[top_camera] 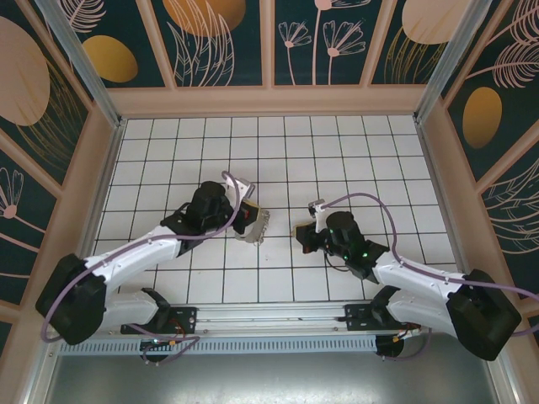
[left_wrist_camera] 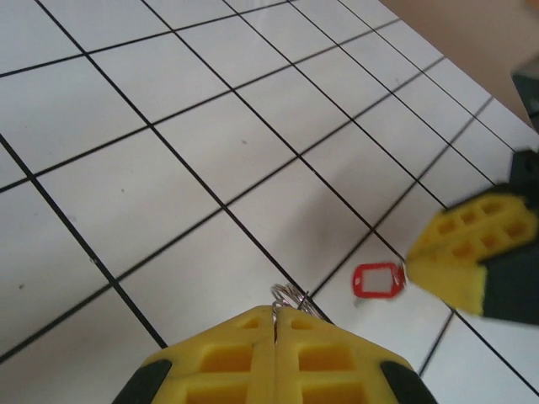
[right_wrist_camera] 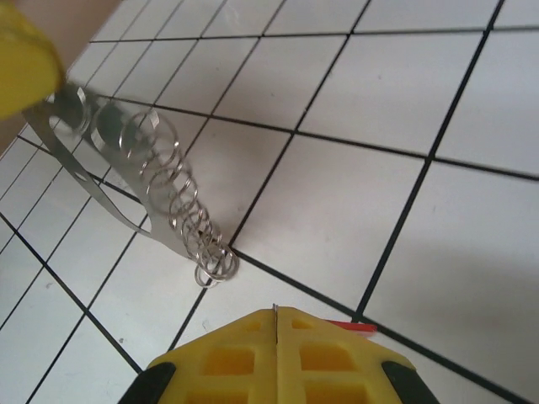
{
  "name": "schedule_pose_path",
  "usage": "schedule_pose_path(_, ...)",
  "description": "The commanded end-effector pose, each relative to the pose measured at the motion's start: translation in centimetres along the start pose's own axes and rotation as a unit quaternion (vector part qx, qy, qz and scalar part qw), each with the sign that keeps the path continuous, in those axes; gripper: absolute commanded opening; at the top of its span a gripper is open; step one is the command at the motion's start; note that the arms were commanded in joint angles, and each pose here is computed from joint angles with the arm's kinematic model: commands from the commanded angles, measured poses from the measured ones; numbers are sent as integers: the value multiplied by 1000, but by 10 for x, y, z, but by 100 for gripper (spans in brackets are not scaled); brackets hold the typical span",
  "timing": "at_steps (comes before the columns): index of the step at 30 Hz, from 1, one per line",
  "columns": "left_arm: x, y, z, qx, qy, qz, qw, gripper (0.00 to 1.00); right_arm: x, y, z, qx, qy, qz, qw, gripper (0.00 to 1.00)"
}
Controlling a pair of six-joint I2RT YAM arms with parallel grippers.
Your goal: Put the keys on the keyring
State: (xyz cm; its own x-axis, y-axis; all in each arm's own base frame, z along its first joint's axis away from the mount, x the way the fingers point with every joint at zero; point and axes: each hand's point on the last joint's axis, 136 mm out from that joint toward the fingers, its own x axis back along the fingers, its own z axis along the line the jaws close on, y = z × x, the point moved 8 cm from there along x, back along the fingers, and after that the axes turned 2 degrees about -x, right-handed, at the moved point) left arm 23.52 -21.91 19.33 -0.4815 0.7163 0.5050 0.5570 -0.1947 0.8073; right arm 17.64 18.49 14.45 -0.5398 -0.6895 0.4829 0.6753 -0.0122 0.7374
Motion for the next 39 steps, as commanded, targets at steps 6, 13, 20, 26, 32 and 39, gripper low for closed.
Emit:
schedule_pose_path(6,-38,-20,35,-5,109,84,990,0,-4,-10,-8,-29,-3,5,1000,0)
schedule_pose_path(13,-59,-19,70,25,130,97,986,0,-12,-17,-15,-33,-18,26,999,0)
schedule_pose_path(20,-79,-32,90,62,126,116,983,0,-19,-21,-17,-29,-25,45,998,0)
schedule_pose_path(26,-82,-41,93,76,125,131,980,5,-28,-26,-20,-26,-30,62,997,0)
schedule_pose_path(32,-61,-23,84,72,128,113,983,40,-34,-27,-23,-25,-38,78,996,6)
schedule_pose_path(39,-20,-11,67,77,126,93,985,82,-30,-23,-14,32,-67,90,993,45)
